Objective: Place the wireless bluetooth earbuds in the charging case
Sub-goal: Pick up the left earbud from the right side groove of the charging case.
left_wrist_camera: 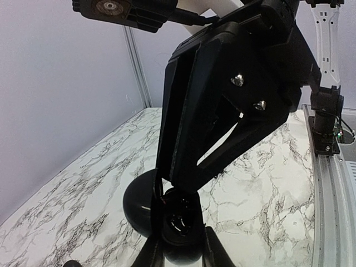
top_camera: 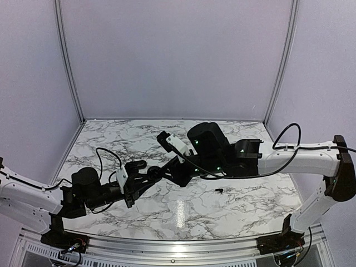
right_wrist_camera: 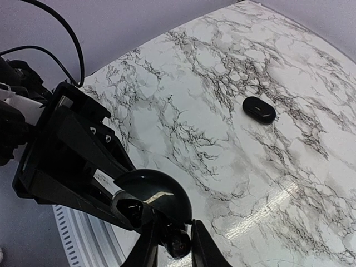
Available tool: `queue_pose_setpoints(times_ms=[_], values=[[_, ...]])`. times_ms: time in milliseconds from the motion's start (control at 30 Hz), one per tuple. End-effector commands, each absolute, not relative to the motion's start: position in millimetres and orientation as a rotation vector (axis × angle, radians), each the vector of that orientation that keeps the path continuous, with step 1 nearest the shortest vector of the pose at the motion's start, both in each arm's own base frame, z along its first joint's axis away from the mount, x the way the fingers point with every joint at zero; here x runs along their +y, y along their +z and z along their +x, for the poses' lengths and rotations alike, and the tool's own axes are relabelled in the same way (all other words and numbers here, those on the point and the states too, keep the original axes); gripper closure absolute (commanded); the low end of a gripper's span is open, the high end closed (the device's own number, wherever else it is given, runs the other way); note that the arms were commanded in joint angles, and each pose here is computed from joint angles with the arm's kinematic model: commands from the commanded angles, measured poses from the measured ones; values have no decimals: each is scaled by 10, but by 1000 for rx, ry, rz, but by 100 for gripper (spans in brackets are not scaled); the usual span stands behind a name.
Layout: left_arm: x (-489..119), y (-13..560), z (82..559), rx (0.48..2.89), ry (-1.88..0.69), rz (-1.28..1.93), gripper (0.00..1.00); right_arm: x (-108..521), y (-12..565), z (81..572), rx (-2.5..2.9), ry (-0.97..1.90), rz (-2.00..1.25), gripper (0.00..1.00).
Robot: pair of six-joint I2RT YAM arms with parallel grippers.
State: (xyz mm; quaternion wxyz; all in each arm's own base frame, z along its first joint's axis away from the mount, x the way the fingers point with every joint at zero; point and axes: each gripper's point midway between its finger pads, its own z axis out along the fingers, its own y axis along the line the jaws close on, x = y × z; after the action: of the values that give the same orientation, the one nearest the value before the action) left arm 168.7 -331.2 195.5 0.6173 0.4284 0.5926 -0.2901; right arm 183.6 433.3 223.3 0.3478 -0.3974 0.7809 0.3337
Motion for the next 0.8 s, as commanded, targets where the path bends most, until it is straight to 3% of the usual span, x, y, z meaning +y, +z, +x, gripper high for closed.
queue_pose_setpoints(times_ms=[0, 267, 767], values=[[-3334, 2163, 1740, 1320, -668, 944, 100, 4368, 2385, 1891, 1998, 879, -1003, 81], [-3300, 2135, 1710, 1317, -672, 952, 100, 4348, 2530, 1850, 1953, 888, -1038, 91], [-3266, 1954, 1742, 1367, -665, 963, 100, 4200, 2565, 1866, 1933, 801, -1095, 99]])
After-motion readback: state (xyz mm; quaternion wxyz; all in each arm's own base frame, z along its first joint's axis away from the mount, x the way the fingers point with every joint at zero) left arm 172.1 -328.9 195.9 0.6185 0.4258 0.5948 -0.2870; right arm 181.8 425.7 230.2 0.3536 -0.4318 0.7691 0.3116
